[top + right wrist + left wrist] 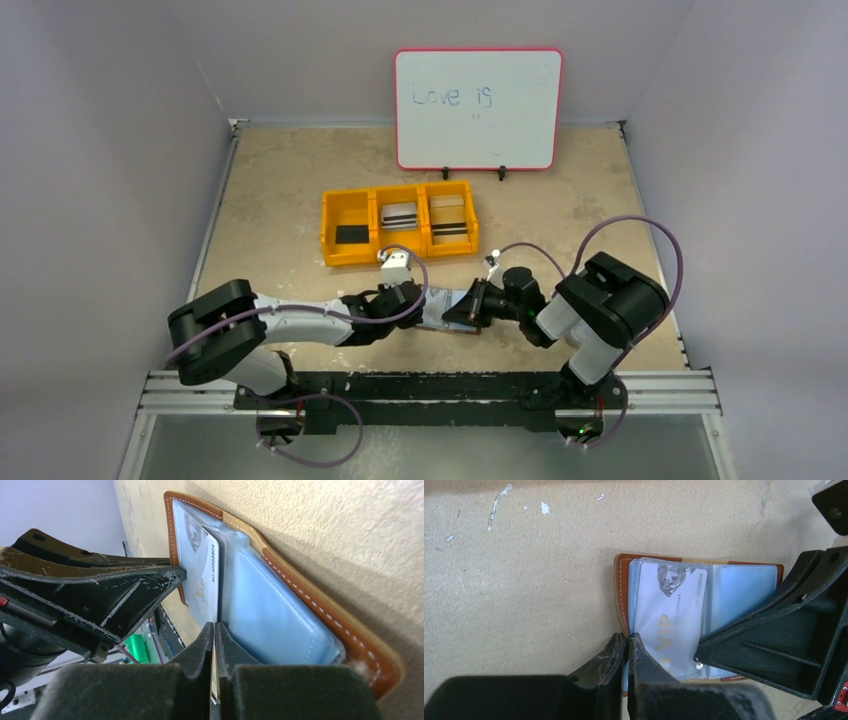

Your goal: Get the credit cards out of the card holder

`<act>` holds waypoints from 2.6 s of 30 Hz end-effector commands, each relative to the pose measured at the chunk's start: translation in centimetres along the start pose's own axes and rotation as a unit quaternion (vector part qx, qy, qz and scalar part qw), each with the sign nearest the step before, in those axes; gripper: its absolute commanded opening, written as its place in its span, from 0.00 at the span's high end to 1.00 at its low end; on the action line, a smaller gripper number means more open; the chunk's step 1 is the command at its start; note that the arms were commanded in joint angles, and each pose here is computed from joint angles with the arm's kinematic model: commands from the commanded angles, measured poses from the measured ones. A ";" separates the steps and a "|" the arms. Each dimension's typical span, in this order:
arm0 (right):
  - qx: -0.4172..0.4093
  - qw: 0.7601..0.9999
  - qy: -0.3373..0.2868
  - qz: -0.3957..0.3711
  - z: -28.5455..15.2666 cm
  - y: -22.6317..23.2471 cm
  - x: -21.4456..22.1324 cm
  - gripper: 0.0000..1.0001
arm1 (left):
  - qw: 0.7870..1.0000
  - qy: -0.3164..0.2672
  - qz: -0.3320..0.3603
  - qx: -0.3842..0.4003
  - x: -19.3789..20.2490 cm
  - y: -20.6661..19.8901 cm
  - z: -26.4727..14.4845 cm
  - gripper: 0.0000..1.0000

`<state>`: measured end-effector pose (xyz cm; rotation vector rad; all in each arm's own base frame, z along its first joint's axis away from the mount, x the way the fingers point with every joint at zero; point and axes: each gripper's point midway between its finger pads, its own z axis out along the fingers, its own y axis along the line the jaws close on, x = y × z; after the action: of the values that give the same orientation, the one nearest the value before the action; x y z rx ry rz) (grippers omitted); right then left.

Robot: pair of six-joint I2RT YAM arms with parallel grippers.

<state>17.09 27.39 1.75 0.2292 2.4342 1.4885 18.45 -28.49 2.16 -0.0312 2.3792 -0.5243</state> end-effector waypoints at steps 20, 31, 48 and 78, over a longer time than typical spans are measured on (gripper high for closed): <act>0.023 0.996 -0.078 -0.030 -1.6 1.8 -2.3 1.00 | 0.998 0.026 0.025 -0.046 1.7 3.0 -1.5 1.00; 0.033 0.991 -0.066 -0.111 -1.1 3.6 -3.7 0.74 | 0.999 -0.038 -0.005 -0.025 -2.5 1.2 -3.6 0.63; 0.188 0.977 -0.026 -0.102 -0.8 -4.2 -2.7 0.72 | 0.994 -0.082 -0.068 0.036 -5.6 -2.5 -4.6 0.61; 0.127 0.991 0.020 -0.021 -1.0 -4.8 0.3 0.69 | 0.998 -0.010 -0.068 -0.003 -1.5 -1.7 -1.7 0.93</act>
<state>19.22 26.74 1.78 0.1418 2.4598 1.3015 18.11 -29.01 3.95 -0.1853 2.3997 -0.5520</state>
